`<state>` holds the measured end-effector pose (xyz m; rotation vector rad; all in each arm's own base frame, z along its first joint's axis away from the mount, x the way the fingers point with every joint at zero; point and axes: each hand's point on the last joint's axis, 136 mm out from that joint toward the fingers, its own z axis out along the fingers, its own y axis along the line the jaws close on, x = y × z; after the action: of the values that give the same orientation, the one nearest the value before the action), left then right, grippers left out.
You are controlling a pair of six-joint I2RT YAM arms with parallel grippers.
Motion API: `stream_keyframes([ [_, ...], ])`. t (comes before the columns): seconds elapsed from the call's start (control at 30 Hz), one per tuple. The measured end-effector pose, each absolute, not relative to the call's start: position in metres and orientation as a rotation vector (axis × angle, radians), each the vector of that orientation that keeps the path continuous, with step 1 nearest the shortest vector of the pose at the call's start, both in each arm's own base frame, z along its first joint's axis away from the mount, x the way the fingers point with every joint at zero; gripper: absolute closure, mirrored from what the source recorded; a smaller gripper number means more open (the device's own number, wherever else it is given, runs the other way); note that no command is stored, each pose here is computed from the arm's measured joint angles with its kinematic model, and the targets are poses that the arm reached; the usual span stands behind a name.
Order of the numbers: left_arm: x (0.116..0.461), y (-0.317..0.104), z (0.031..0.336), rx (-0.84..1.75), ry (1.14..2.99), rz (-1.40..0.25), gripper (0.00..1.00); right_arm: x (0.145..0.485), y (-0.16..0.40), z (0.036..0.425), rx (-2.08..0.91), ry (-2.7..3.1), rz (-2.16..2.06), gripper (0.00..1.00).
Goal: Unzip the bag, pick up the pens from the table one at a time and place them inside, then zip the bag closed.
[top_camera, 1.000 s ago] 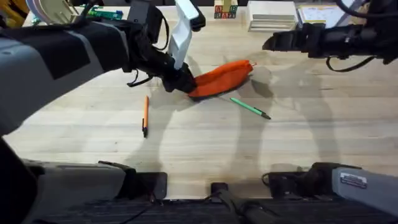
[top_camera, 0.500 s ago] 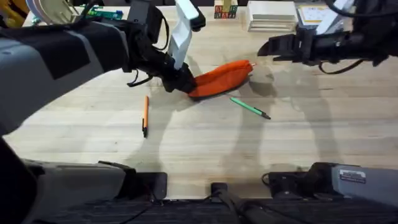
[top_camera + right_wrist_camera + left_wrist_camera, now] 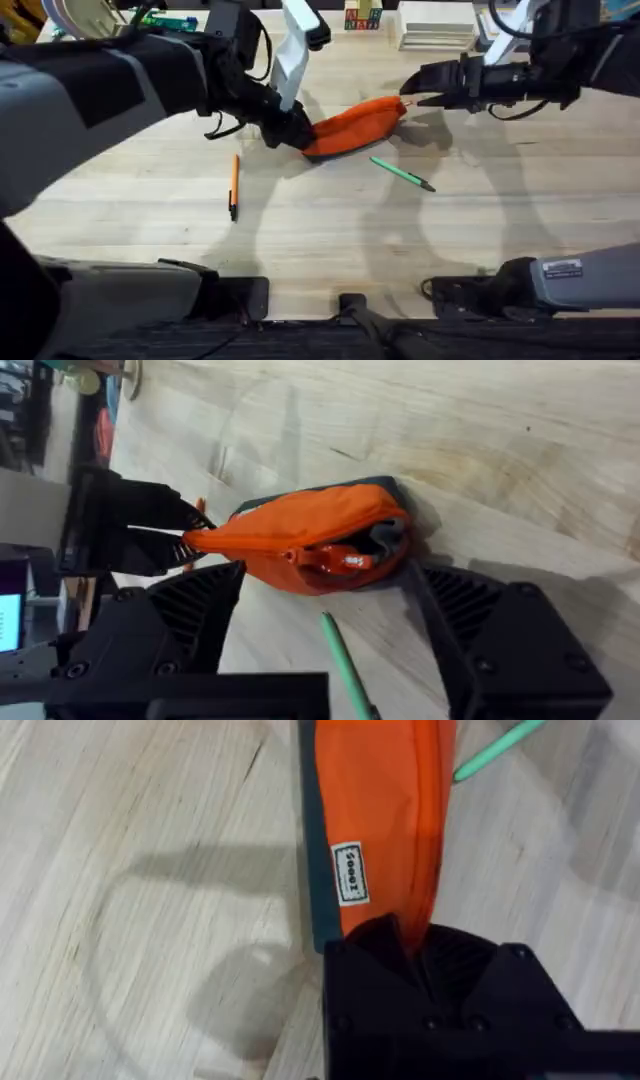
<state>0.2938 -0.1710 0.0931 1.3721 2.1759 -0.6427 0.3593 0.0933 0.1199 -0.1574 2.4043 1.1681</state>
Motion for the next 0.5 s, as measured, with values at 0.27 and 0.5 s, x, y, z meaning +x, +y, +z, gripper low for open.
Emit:
stream_keyframes([
  [0.27, 0.294, -0.171, 0.093, 1.372, 2.175, -0.642, 0.958, 0.362, 0.104, 0.109, -0.191, 2.415, 1.188, 0.006],
  [0.5, 0.294, -0.171, 0.093, 1.372, 2.175, -0.642, 0.959, 0.358, 0.125, 0.104, -0.258, 2.422, 1.230, 0.006],
])
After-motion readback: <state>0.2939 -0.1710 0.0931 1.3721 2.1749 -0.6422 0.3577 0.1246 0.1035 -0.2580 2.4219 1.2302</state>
